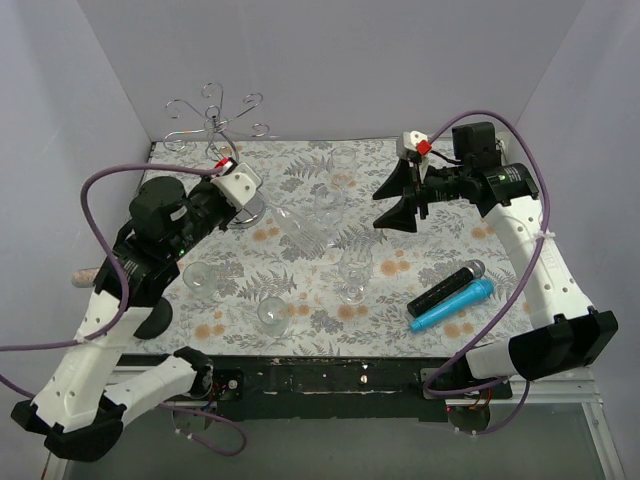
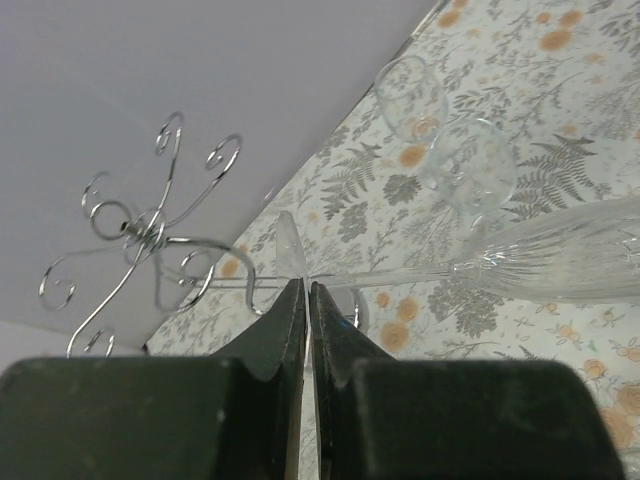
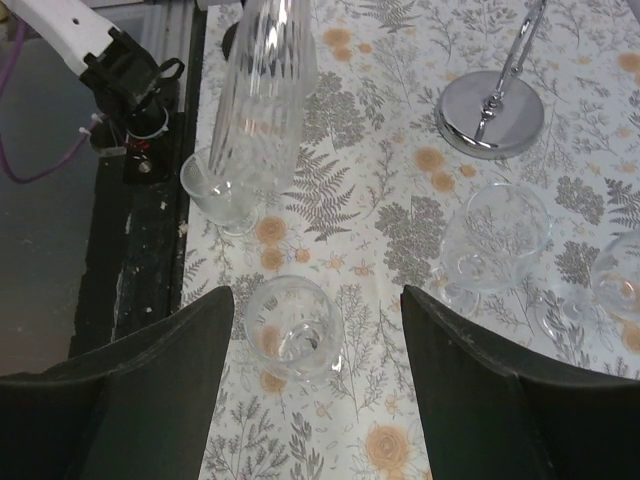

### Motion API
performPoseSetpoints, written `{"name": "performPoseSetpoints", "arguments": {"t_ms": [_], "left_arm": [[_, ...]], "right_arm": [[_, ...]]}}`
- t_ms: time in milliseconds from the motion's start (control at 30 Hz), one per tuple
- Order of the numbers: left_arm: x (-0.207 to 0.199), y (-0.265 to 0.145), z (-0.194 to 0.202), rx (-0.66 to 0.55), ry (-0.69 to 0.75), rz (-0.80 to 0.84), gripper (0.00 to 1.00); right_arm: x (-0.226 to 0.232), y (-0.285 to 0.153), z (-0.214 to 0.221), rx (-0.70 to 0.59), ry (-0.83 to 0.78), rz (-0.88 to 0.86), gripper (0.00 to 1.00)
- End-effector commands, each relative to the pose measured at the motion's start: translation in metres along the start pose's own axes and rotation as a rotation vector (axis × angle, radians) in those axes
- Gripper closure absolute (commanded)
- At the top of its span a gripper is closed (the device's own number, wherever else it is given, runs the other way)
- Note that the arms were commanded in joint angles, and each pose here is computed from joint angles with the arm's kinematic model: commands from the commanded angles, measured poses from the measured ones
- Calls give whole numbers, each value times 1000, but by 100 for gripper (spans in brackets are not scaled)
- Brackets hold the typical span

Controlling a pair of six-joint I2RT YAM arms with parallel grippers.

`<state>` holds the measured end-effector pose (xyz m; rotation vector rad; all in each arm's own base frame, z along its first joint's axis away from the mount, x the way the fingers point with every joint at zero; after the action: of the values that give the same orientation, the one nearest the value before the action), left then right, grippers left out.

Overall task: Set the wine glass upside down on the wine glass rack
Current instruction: Turn the wine glass upside down at the wine rack.

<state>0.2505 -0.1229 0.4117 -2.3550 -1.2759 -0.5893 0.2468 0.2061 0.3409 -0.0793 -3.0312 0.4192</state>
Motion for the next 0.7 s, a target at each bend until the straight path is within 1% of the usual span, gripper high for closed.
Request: {"name": "performPoseSetpoints", "arguments": {"t_ms": [0,233,300,433,567,667], "left_arm": [[-8,14,-27,-97,-12,76,100],[6,33,-49,-105,82,41,100],[3,40,-52,-104,85,55,100],[0,52,-52,-92,152,60,100],[18,69,-54,-46,257,-36,100],[40,86,-53,27,320,-142,100]], "right_arm": [[14,3,-19,-35,15,-69,24],[8,3,-27,-59,5,-39,24],[6,5,-33,-74,12,-50,23],[0,6,-49,-95,8,-75,24],[0,7,-50,-109,2,-86,24],[2,6,-44,-104,-3,-66,23]]}}
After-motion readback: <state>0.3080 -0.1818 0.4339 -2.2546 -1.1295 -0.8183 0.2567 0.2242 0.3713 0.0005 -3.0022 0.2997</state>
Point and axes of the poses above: each gripper's point midway between its finger pads, its own y axis out along the fingers, its own x axis along the line the jaws close on, z = x × y, the point moved 2 cm from there along -y, back along the fingers, and after that the axes turned 1 degree about y, right-handed, at the moved point
